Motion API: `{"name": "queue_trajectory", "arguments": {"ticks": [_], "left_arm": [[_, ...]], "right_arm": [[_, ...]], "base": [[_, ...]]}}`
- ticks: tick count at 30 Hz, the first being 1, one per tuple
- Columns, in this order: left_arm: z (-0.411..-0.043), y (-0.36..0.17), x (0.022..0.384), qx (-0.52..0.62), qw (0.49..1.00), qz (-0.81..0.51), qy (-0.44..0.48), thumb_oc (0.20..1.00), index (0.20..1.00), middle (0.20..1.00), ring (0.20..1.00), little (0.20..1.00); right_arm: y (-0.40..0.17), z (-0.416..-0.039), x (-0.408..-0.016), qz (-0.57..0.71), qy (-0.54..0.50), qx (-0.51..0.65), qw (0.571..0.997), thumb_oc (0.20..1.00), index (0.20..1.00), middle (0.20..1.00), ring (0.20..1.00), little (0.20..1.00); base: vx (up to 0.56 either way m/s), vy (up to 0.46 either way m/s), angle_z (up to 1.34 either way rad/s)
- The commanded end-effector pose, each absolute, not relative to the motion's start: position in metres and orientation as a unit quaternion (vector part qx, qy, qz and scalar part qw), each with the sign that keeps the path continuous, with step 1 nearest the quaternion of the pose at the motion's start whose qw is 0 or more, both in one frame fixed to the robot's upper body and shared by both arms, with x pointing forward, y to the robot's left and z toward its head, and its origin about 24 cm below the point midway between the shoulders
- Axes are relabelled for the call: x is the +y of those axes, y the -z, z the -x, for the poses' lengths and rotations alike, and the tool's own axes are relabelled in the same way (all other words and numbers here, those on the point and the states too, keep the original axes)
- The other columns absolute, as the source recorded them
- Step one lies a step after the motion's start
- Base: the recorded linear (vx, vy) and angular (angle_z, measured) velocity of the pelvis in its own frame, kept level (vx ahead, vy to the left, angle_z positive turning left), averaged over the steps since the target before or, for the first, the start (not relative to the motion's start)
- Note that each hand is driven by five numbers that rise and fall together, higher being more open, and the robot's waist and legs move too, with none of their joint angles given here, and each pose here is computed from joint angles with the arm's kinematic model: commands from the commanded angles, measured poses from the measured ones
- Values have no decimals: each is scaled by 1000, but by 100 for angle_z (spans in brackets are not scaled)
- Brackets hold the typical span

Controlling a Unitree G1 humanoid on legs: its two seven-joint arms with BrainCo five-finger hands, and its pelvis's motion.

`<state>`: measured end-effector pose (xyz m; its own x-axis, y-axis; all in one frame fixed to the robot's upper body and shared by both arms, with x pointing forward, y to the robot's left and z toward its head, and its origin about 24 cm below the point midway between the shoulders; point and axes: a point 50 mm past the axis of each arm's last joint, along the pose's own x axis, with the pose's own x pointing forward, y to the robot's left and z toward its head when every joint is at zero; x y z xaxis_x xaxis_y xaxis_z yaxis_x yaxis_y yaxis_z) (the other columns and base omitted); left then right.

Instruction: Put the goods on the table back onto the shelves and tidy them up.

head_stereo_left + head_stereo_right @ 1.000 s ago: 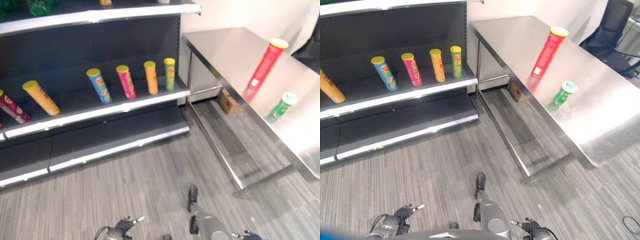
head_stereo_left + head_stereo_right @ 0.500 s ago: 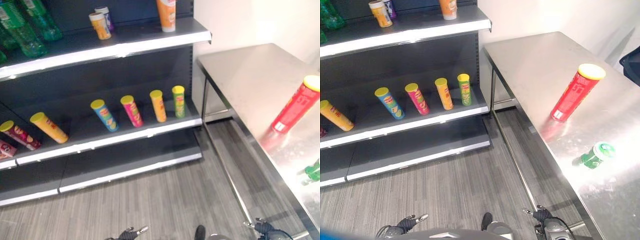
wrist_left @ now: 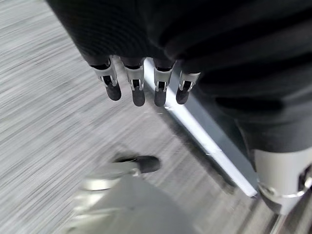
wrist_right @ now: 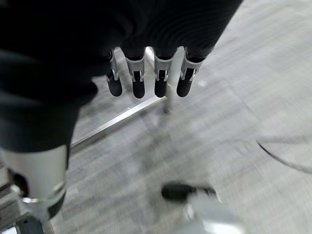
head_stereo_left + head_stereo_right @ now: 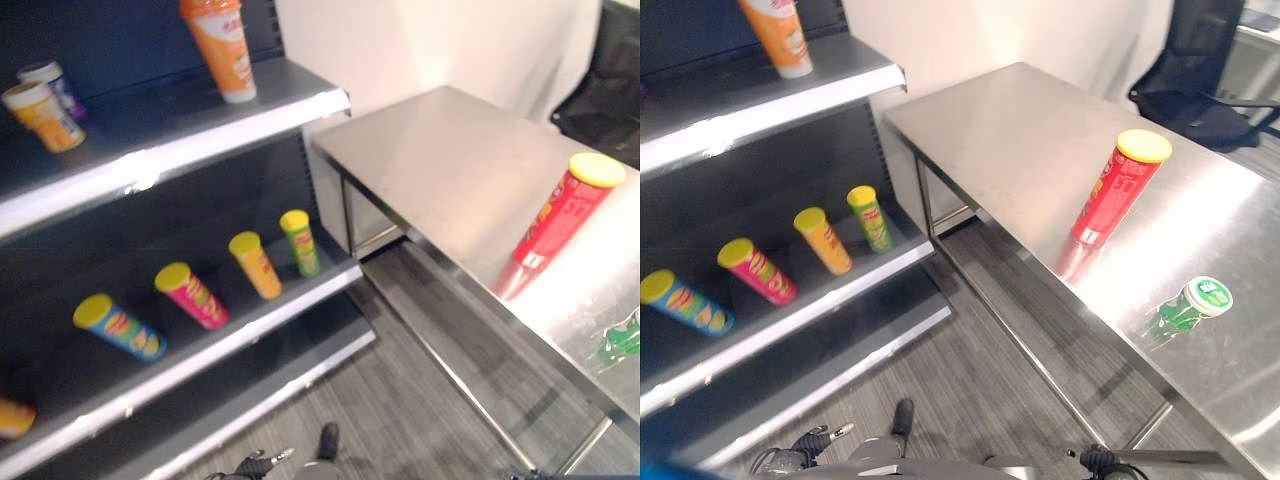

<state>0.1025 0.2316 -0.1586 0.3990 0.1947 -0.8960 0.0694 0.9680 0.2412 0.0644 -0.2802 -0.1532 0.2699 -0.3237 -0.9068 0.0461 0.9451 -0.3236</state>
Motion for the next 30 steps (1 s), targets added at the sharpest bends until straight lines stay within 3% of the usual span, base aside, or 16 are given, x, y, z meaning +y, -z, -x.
{"name": "queue_trajectory", "arguments": {"ticks": [1,8,15,16,19,23,26,30], "left_arm": [[-116,154,234,522,842,-129,-36,1000,1000,1000,1000,1000],[-133,145,243,497,853,-156,-32,1000,1000,1000,1000,1000],[-132,141,263,500,847,-170,-56,1000,1000,1000,1000,1000],[-127,141,267,508,841,-176,-59,1000,1000,1000,1000,1000],[-121,142,269,517,835,-178,-63,1000,1000,1000,1000,1000],[-114,146,265,526,831,-169,-65,1000,1000,1000,1000,1000],[-108,150,258,528,833,-153,-60,1000,1000,1000,1000,1000],[-101,151,256,532,833,-144,-59,1000,1000,1000,1000,1000]], "right_arm": [[149,-75,-288,125,121,584,793,1000,1000,1000,1000,1000],[145,-83,-292,87,165,557,810,1000,1000,1000,1000,1000],[121,-72,-343,77,284,512,807,1000,1000,1000,1000,1000],[106,-65,-368,77,330,490,803,1000,1000,1000,1000,1000],[86,-73,-387,111,339,450,819,1000,1000,1000,1000,1000],[10,-119,-423,202,339,294,871,1000,1000,1000,1000,1000],[-75,-164,-422,264,294,115,911,1000,1000,1000,1000,1000],[-128,-190,-417,305,275,13,912,1000,1000,1000,1000,1000]], "base": [[80,330,-50],[17,331,-83],[-15,99,-40],[20,13,-19],[17,1,19],[40,-27,-2],[79,-83,8],[45,-85,8]]}}
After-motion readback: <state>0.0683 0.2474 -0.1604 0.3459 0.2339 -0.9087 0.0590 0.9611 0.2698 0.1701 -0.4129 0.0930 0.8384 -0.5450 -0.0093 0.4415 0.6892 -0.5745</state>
